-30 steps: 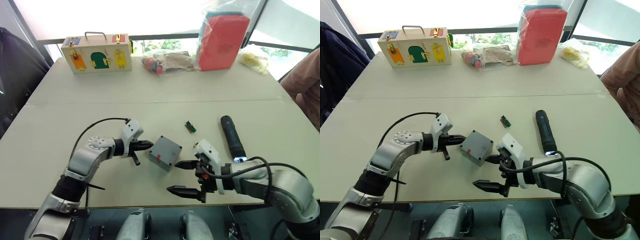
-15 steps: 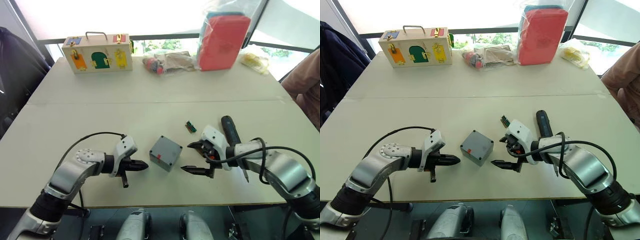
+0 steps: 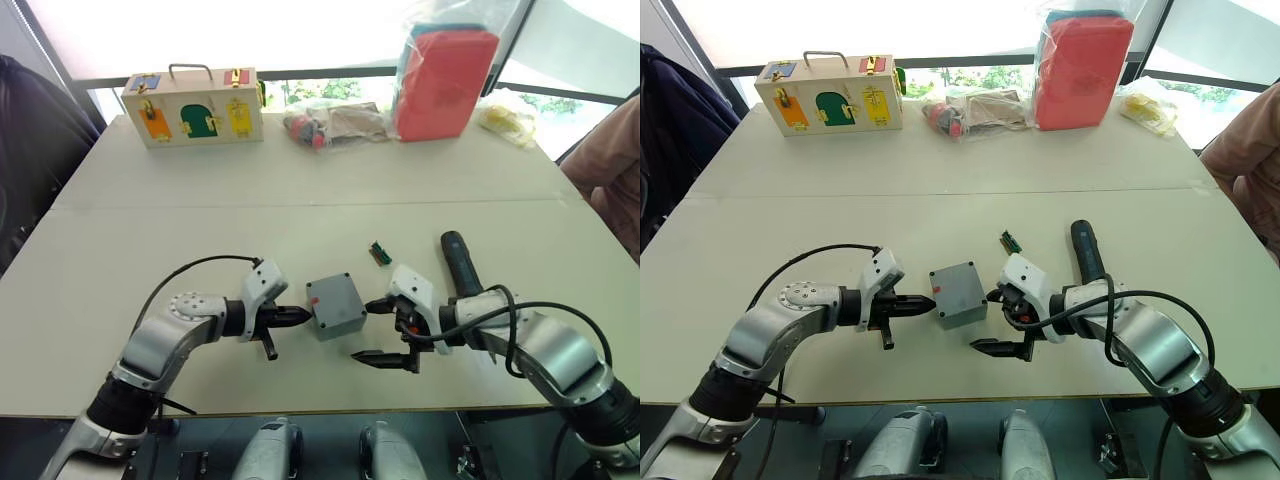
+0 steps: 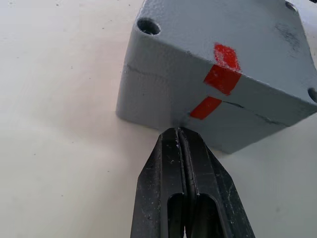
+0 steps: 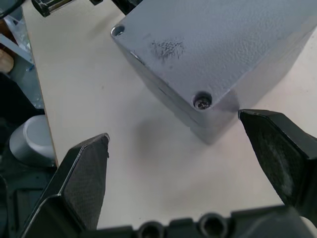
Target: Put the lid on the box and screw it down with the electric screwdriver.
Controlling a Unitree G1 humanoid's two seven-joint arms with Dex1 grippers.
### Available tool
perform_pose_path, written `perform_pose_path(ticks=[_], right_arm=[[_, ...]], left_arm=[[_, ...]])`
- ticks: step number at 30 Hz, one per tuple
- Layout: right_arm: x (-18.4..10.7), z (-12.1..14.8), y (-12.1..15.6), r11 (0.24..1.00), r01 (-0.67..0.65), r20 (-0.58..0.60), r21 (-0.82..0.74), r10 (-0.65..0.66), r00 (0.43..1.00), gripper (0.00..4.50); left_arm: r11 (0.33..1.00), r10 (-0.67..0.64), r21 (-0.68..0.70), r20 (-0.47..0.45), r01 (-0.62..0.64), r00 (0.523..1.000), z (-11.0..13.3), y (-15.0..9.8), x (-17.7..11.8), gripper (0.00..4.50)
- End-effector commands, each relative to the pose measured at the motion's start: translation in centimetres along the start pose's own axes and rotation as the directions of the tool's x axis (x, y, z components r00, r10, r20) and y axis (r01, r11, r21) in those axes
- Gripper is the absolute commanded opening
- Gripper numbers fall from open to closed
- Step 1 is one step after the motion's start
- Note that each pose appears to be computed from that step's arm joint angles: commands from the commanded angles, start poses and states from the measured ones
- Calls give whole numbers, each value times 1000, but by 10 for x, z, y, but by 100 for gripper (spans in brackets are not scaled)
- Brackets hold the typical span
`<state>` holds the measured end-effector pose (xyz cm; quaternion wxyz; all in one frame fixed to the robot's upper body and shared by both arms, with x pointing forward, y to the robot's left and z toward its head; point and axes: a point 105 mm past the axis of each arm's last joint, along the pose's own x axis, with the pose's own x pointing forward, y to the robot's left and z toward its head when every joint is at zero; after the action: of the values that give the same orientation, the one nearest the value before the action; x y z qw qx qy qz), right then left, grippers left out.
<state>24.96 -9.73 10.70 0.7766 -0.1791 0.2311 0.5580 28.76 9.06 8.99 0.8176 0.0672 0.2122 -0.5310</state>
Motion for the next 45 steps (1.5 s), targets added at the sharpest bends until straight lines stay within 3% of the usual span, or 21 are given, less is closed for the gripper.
perform_pose_path(ticks=[1,12,19,25,32,37,45], right_arm=[[1,17,14,998,-39,65,-39,41,997,447],[-4,17,7,999,16,60,-30,-14,998,447],[-46,23,-6,991,133,83,23,-134,987,447],[-66,21,-33,937,308,143,163,-331,933,447],[-57,-3,-59,866,446,94,226,-475,875,447],[-52,-5,-63,854,463,102,237,-496,862,323],[-47,-6,-64,849,463,114,254,-502,857,323]], left_arm=[[998,-14,54,46,12,999,16,-1,0,0],[997,-53,52,29,52,998,14,-4,-4,0],[997,-53,55,5,53,999,12,-3,-22,0],[996,-57,75,54,53,997,37,6,-40,0],[980,-147,148,79,134,986,68,-7,-38,0],[969,-180,188,79,162,981,77,-17,-34,0],[964,-202,196,85,182,976,81,-24,-30,0]])
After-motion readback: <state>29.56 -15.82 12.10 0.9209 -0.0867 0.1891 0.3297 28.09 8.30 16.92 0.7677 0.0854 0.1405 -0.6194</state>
